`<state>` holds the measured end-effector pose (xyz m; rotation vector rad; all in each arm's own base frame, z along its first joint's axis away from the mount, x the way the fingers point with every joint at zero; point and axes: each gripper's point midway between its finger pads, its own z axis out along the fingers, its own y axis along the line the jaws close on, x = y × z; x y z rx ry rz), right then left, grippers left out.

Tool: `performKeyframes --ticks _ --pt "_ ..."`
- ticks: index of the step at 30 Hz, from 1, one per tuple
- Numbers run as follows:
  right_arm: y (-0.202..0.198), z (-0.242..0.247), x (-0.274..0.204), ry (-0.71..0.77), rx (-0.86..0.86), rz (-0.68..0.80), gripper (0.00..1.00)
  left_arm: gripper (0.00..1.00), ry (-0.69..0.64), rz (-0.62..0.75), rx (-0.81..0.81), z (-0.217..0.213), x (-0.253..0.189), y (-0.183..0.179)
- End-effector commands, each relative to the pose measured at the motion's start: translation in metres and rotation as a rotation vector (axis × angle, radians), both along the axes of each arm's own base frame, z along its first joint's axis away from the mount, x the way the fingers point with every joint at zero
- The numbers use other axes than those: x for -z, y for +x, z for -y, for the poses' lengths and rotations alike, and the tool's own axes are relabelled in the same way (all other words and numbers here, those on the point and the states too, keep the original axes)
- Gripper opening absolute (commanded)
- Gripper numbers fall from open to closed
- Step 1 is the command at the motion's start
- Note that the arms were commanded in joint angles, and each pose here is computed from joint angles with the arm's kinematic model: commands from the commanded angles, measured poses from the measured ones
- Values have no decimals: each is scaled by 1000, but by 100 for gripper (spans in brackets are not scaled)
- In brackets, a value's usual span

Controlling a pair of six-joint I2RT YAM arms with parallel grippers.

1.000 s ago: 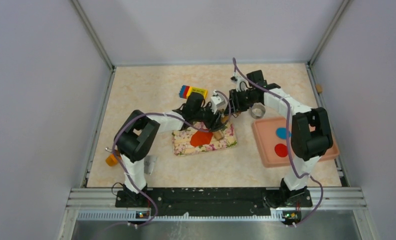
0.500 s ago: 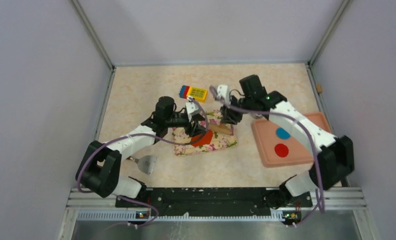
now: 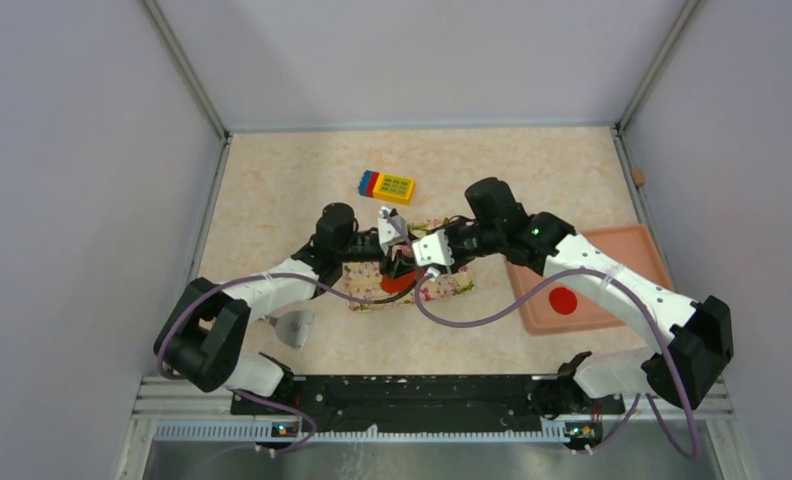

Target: Roll out the dumpling wrappers from the dough

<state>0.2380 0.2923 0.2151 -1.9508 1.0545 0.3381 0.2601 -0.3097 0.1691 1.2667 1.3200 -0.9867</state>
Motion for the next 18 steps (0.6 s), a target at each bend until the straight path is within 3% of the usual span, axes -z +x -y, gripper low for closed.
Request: performKeyframes --ticks 1,11,18 --pt "12 -20 -34 99 -43 146 0 57 -29 123 56 2 -9 -7" --pt "3 -24 -54 175 -28 112 0 53 -73 353 -87 4 -20 32" --pt "0 -21 -48 170 -18 94 0 26 -87 394 -43 13 -25 25"
